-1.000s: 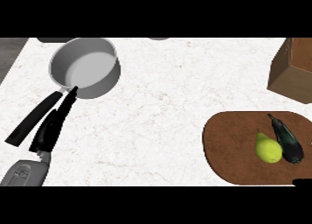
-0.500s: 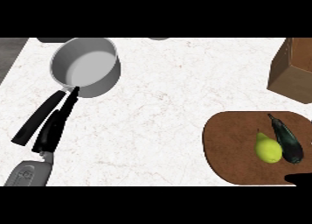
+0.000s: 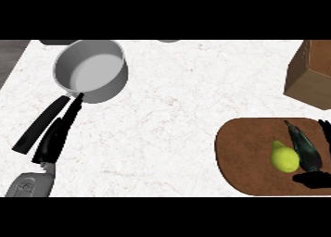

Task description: Pick the eggplant from the cutting board and place it in the cardboard box

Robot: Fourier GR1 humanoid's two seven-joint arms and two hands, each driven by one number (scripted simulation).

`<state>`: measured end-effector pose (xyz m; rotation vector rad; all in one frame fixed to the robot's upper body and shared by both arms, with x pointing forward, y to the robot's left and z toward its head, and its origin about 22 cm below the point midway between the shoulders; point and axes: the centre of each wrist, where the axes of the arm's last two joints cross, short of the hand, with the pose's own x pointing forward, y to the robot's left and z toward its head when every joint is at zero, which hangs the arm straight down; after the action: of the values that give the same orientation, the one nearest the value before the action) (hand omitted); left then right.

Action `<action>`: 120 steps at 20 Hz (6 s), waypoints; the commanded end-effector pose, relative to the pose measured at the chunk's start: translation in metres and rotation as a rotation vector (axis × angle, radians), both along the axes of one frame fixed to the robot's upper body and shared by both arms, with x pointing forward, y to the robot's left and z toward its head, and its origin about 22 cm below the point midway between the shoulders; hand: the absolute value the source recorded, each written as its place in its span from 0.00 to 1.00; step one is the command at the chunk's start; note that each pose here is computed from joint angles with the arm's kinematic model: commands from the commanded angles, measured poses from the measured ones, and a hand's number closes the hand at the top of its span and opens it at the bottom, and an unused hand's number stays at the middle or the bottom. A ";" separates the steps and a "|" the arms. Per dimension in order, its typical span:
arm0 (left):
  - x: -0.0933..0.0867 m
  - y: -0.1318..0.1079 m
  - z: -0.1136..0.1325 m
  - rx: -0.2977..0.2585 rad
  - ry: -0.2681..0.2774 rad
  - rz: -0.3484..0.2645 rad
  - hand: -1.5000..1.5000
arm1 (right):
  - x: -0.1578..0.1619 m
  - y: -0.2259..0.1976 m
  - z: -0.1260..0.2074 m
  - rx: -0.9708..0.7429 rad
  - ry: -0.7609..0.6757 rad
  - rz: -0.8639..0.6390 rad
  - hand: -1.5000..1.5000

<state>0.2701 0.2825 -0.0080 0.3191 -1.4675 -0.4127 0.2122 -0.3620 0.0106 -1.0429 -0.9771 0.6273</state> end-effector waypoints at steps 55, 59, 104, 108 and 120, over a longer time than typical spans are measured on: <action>0.006 -0.009 -0.002 0.001 -0.002 -0.010 0.50 | 0.198 0.172 0.186 -0.477 -0.248 -0.089 1.00; -0.005 -0.006 -0.011 -0.013 0.009 0.000 0.50 | 0.191 0.124 0.200 -0.445 -0.300 -0.183 1.00; -0.012 0.000 -0.011 0.005 -0.005 -0.032 0.50 | 0.143 -0.125 0.107 0.441 -0.846 -0.396 0.00; 0.013 -0.032 0.005 0.007 -0.026 -0.014 0.50 | 0.120 -0.143 0.081 0.434 -0.931 -0.406 0.00; 0.007 0.001 -0.002 -0.007 -0.018 -0.041 0.50 | 0.021 -0.213 0.048 0.379 -1.080 -0.480 0.00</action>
<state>0.2765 0.2836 -0.0080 0.3065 -1.4873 -0.4274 0.2610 -0.5642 0.0771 -1.1662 -1.5937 -0.5528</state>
